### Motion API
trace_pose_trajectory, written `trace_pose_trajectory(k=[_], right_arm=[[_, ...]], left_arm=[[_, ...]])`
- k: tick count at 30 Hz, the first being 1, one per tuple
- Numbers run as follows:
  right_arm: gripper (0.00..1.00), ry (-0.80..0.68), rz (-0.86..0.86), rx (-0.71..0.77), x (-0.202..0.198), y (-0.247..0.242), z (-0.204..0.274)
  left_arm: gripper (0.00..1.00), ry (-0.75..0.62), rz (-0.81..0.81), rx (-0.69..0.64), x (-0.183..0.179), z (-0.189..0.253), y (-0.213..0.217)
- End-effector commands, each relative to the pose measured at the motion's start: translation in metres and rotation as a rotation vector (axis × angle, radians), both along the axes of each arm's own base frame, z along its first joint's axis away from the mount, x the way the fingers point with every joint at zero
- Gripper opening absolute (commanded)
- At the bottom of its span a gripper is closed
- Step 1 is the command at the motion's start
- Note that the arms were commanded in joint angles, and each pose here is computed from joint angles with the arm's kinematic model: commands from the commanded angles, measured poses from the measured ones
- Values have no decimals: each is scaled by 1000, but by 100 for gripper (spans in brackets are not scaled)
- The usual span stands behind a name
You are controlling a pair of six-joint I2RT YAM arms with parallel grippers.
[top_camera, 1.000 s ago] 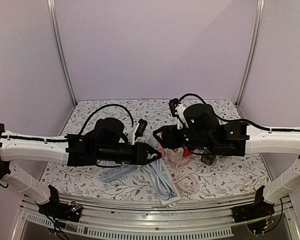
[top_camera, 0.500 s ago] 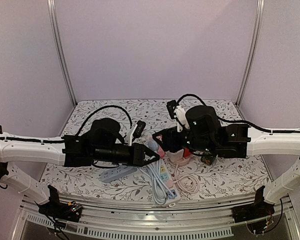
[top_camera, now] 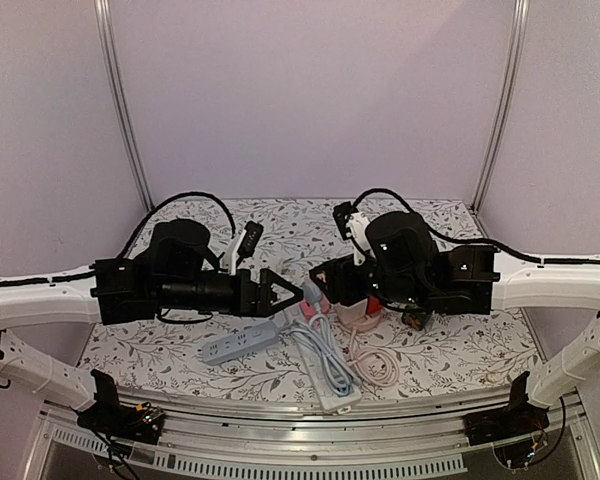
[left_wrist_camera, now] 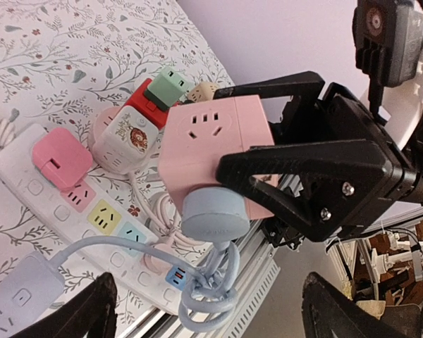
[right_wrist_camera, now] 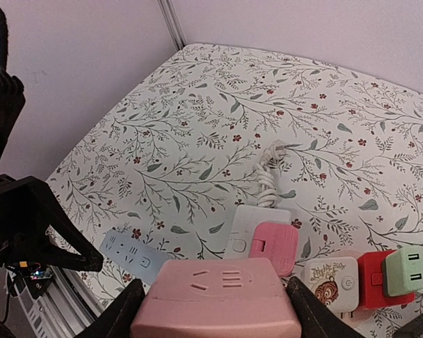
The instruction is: Pull the plug off the socket
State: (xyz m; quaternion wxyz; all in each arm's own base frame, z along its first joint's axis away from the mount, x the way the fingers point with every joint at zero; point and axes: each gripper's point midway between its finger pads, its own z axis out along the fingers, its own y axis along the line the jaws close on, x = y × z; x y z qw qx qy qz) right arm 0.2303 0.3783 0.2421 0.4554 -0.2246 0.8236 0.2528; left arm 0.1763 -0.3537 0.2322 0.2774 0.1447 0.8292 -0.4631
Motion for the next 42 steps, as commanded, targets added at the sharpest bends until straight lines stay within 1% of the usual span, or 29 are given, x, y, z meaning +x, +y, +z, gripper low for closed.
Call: trace_pose_trajectory(k=[1,5,9,13,17,20,23,29,34,40,42], right_arm=[[0,-30,-28,115,7,11,37],[0,-37,-41,115,9,14,39],[0,-65,-42,94,11,19,41],[0,-75,-36,83,9,24,42],[0,-75,-42,84,10,25,43],[0,-71,-38,87,10,27,43],[0,-67,-34,86,10,30,42],[0,-63,-37,83,11,32,40],[0,-64,-38,84,12,33,40],[0,-61,-34,82,11,34,39],[0,-57,-30,79,10,34,36]], left_arm=[[89,-4,10,49,4,-1,7],[83,27,-7,38,2,-6,-2],[73,30,-24,12,4,-1,-15],[67,28,-38,2,7,0,-26],[64,49,-56,-3,8,-6,-35],[59,58,-49,-5,10,-9,-38],[52,56,-22,12,16,-13,-37],[40,72,-21,9,15,-17,-39],[27,89,-16,10,13,-23,-37],[16,94,5,9,15,-26,-35],[10,93,9,7,16,-25,-35]])
